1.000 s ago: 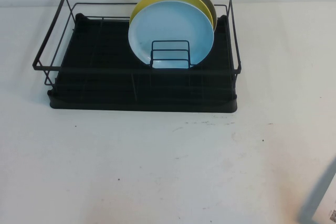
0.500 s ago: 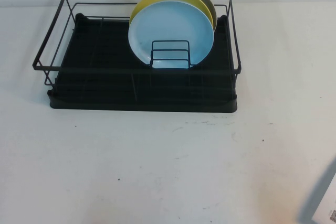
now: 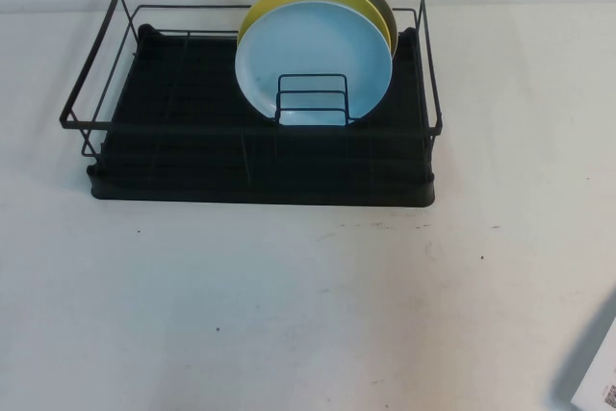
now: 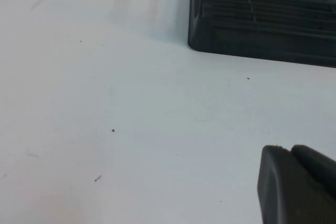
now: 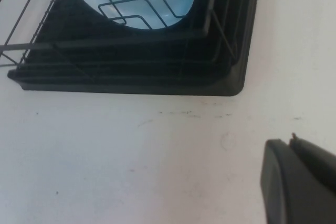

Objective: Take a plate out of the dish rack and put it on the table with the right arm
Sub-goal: Grasp the plate from the shelf

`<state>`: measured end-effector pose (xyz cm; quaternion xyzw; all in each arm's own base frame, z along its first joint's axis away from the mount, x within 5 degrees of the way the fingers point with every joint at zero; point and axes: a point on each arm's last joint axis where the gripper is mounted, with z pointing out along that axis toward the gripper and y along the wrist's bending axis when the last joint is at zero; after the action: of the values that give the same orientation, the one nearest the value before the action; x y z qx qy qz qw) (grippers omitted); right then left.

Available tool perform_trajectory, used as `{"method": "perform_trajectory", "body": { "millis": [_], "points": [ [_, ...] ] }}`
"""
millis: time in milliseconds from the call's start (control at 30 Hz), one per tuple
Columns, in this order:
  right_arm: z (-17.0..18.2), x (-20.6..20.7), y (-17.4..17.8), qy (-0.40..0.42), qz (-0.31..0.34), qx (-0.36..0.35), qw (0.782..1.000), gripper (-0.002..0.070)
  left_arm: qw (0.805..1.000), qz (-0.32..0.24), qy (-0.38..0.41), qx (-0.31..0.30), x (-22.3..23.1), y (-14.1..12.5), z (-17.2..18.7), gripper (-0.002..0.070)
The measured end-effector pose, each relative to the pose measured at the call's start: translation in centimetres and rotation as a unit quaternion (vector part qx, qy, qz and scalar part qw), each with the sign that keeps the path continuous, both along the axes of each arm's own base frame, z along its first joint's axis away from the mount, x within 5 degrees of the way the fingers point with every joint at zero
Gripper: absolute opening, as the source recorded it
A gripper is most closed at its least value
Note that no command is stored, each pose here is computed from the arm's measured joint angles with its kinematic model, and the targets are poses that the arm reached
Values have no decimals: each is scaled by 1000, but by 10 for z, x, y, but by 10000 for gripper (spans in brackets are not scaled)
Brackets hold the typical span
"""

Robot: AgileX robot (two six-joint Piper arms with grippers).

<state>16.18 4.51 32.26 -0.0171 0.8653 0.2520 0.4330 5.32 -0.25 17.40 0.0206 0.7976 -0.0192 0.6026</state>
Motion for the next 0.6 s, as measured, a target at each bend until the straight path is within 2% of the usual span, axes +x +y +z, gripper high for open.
{"method": "perform_trajectory", "body": {
  "millis": [267,600],
  "points": [
    [27,86,30,4,103,-58,993,-18,1000,0,0,0,0,0,0,-4],
    [21,173,97,-47,228,-142,962,-18,1000,0,0,0,0,0,0,-4]
  ]
}}
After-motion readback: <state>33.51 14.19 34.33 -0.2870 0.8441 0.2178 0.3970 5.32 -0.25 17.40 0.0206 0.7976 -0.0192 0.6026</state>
